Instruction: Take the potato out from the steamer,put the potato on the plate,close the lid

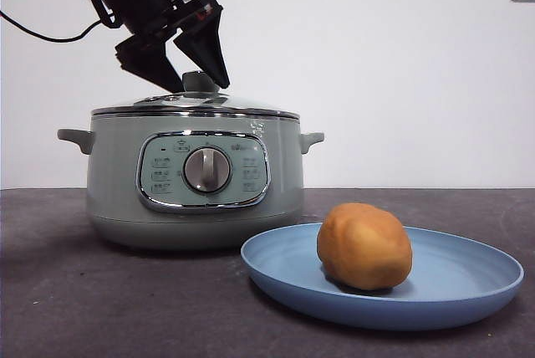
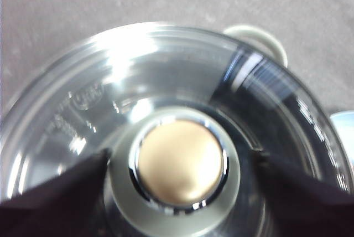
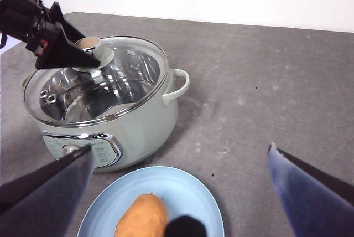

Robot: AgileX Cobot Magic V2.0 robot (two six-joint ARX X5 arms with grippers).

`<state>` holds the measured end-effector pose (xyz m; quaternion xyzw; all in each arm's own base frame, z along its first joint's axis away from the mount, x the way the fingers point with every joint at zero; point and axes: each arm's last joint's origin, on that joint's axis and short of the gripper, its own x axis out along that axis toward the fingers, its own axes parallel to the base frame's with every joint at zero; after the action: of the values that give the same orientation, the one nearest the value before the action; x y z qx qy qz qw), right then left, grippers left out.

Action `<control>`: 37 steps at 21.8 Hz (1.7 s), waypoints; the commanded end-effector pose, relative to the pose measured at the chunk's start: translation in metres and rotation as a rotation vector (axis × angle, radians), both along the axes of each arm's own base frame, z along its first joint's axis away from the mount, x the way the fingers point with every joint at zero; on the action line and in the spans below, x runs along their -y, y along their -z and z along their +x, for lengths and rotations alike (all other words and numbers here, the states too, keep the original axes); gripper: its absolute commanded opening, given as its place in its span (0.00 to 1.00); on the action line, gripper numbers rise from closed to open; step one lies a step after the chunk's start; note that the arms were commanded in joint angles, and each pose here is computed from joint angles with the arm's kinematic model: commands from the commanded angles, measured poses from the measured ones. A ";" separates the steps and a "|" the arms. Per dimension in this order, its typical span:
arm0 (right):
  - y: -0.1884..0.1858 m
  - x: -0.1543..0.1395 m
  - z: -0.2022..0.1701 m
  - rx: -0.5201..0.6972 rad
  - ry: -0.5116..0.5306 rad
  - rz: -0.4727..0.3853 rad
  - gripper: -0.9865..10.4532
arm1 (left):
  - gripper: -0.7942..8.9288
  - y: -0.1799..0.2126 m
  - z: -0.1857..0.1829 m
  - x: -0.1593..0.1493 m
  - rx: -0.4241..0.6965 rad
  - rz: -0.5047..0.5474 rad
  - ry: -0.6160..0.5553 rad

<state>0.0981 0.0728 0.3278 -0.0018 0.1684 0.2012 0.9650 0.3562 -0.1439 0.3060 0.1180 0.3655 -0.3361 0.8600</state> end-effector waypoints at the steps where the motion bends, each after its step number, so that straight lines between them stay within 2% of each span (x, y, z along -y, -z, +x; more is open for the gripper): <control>1: -0.001 0.000 0.000 0.002 0.002 0.011 0.58 | 0.64 0.000 -0.002 0.001 -0.008 -0.005 0.000; 9: -0.001 0.000 0.000 -0.002 0.001 0.007 0.58 | 0.64 -0.033 -0.018 -0.006 0.058 -0.049 -0.015; 16: 0.003 0.001 -0.002 -0.041 -0.008 -0.021 0.58 | 0.64 -0.068 -0.050 -0.018 0.098 -0.086 -0.033; 21: 0.007 -0.002 -0.004 -0.098 -0.109 -0.002 0.58 | 0.64 -0.094 -0.095 -0.034 0.062 -0.090 -0.041; 26: 0.011 -0.007 -0.005 -0.207 -0.251 0.065 0.58 | 0.62 -0.112 -0.149 -0.055 -0.019 -0.061 -0.039; 28: 0.013 -0.009 -0.006 -0.253 -0.302 0.085 0.57 | 0.54 -0.116 -0.168 -0.061 -0.051 -0.063 -0.026; 30: 0.015 -0.010 -0.007 -0.299 -0.348 0.093 0.51 | 0.40 -0.120 -0.184 -0.067 -0.072 -0.072 -0.012; 34: 0.020 -0.012 -0.008 -0.370 -0.404 0.086 0.20 | 0.08 -0.126 -0.206 -0.075 -0.069 -0.078 -0.007; 35: 0.021 -0.012 -0.008 -0.379 -0.403 0.082 0.10 | 0.07 -0.127 -0.210 -0.077 -0.064 -0.079 -0.007; 36: 0.022 -0.012 -0.007 -0.384 -0.402 0.079 0.07 | 0.07 -0.128 -0.212 -0.078 -0.058 -0.082 -0.007; 37: 0.022 -0.013 -0.007 -0.389 -0.401 0.076 0.08 | 0.07 -0.129 -0.215 -0.079 -0.051 -0.084 -0.006</control>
<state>0.0910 0.0854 0.3047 0.0356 0.3391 0.3910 0.8549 0.1424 -0.0650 0.4344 0.0744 0.3739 -0.3500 0.8557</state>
